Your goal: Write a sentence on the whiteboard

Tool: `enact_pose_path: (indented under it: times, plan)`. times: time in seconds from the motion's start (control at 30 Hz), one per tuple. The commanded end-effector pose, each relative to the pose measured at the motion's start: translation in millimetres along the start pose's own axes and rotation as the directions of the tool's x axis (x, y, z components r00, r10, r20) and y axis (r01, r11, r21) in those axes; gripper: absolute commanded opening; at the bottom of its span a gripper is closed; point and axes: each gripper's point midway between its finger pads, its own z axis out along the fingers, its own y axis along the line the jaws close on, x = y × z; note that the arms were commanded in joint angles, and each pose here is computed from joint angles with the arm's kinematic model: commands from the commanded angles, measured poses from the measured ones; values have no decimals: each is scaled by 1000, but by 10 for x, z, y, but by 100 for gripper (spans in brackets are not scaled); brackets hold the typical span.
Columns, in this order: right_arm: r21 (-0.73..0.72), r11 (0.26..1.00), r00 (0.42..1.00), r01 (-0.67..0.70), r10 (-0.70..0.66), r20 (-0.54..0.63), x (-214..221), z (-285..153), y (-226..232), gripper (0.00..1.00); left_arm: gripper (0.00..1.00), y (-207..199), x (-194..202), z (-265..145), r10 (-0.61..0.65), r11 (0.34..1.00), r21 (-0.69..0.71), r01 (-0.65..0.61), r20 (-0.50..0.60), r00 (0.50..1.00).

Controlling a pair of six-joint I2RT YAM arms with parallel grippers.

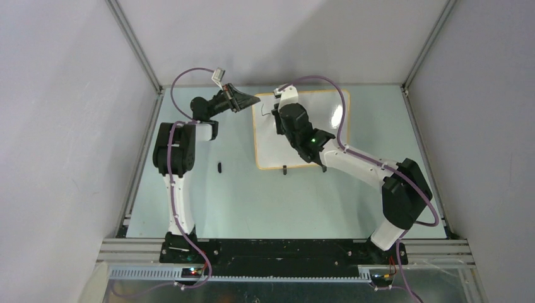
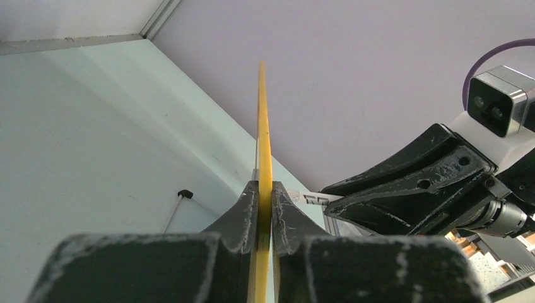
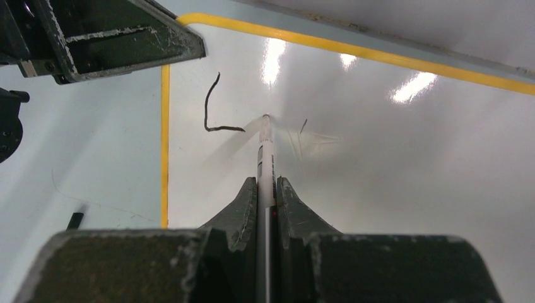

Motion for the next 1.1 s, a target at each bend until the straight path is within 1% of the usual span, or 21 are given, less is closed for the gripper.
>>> enact_pose_path:
  times: [0.0,0.23,0.43,0.97,1.07]
  plan:
    - [21,1000,998,-21,20,59,-268,39,-36,0,0,-141,-135,11,66,997,40,-67,26,997]
    - [31,999,998,-21,19,65,-302,59,-44,0,0,-137,-132,9,65,997,39,-66,25,998]
    - [5,1000,998,-14,13,68,-316,60,17,0,0,-141,-132,8,65,997,39,-66,25,998]
    - [-49,999,1000,0,1,21,-221,49,126,0,0,-147,-130,12,68,997,41,-69,23,997]
    - [-47,999,1000,11,-12,-19,-112,41,114,0,0,-150,-130,13,69,997,42,-70,22,997]
